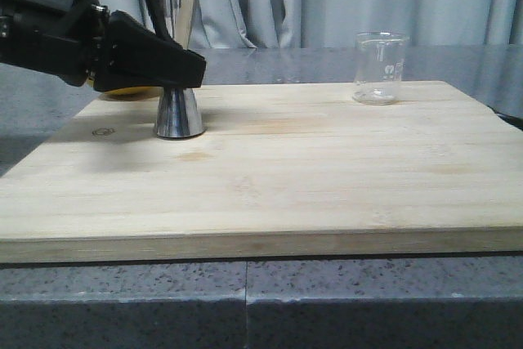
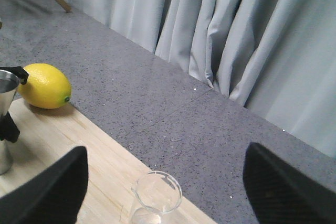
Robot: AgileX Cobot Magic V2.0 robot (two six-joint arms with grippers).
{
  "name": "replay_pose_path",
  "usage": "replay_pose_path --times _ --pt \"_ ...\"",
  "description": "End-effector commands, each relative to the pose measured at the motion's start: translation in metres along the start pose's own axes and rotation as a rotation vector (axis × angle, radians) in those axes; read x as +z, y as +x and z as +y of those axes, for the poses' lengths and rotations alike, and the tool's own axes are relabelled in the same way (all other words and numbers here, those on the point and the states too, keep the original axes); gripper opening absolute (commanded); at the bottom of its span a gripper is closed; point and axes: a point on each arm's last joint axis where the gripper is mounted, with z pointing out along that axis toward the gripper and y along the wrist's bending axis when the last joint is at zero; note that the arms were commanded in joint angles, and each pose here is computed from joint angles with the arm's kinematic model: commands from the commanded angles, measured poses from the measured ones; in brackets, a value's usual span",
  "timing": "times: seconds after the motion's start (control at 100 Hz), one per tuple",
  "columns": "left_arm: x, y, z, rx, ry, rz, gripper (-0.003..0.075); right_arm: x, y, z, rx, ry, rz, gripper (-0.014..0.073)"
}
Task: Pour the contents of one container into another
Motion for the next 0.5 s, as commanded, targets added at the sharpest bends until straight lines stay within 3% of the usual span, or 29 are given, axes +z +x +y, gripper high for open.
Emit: replay_pose_path --times 0.0,0.49 --pt "-0.0042 -0.0293 -0.0143 0.017 0.117 -0.174 0.0091 -0.0045 -0.0112 -0.0018 0.008 0.019 -0.048 0.0522" --pt "-0.0043 -0.0293 -0.0145 0.018 0.120 -0.174 0.0117 -0.0045 -0.0112 -0.0019 0.008 0.021 -0.048 0.0522"
